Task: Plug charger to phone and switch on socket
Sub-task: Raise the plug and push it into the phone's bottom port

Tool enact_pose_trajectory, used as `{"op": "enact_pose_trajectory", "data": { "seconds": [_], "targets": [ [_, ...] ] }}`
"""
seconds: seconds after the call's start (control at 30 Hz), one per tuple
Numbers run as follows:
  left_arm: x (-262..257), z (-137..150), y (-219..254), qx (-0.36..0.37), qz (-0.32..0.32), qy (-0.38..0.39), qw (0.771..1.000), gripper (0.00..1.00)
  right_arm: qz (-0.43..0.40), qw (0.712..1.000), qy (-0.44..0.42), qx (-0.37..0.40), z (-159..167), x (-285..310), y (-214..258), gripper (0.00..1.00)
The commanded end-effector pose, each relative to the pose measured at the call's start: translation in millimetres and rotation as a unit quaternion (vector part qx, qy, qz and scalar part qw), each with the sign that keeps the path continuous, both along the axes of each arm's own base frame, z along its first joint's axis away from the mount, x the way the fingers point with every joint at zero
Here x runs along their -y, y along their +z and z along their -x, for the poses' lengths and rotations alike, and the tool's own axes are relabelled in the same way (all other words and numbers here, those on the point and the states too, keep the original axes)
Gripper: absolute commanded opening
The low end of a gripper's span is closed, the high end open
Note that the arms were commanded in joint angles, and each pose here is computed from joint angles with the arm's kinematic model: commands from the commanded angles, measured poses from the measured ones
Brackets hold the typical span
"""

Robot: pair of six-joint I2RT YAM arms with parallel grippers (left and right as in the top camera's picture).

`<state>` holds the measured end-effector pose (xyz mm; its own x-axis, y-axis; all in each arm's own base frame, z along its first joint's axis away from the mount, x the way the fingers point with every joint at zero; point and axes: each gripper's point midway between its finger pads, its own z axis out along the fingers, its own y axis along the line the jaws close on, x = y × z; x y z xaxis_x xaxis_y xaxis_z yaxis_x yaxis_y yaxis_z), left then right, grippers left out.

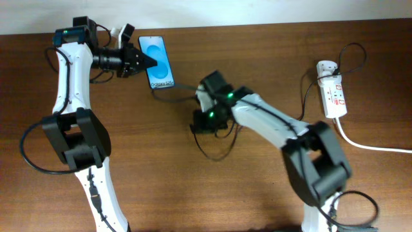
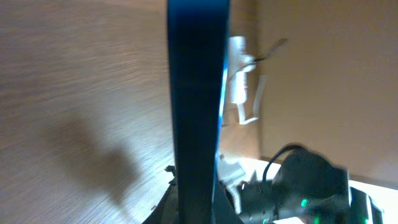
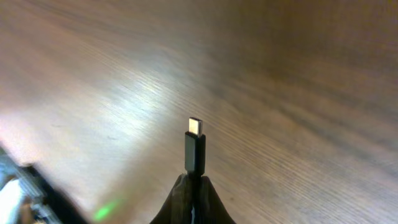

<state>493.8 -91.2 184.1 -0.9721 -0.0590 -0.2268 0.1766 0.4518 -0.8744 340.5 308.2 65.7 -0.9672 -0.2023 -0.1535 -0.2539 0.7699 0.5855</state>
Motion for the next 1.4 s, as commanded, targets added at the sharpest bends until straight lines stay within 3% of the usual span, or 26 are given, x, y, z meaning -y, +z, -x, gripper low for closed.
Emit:
{"op": "enact_pose_trajectory", "data": {
  "seconds": [0.0,0.07,0.23,0.4,0.5,0.57,1.37],
  "targets": [
    [15.0,6.4,75.3,0.084,0.140,-0.026,0.986,0.00,-0.153,0.984,0.027,0.090,-16.8,-9.4,118.8,0.04],
    [17.1,9.7,98.3,0.093,0.206,-0.032,0.973,0.00,-0.188,0.972,0.026,0.138,-24.1,-8.6,154.9,0.04],
    [20.7,11.6,99.1,0.082,0.211,-0.033,0.973,0.00,-0.224,0.962,0.023,0.155,-22.4,-33.0,177.1,0.04],
    [29.4,14.2,99.1,0.077,0.212,-0.041,0.973,0.00,-0.174,0.972,-0.010,0.157,-24.5,-35.8,160.5,0.04],
    [34.7,16.8,98.9,0.067,0.214,-0.045,0.973,0.00,-0.126,0.978,-0.075,0.146,-38.1,-19.5,145.3,0.04],
    [35.9,17.4,98.9,0.072,0.214,-0.047,0.973,0.00,-0.149,0.975,-0.041,0.159,-34.0,-25.9,153.1,0.04],
    [37.5,17.3,99.0,0.079,0.213,-0.050,0.973,0.00,-0.167,0.970,-0.037,0.172,-39.1,-27.5,162.0,0.04]
  ]
}}
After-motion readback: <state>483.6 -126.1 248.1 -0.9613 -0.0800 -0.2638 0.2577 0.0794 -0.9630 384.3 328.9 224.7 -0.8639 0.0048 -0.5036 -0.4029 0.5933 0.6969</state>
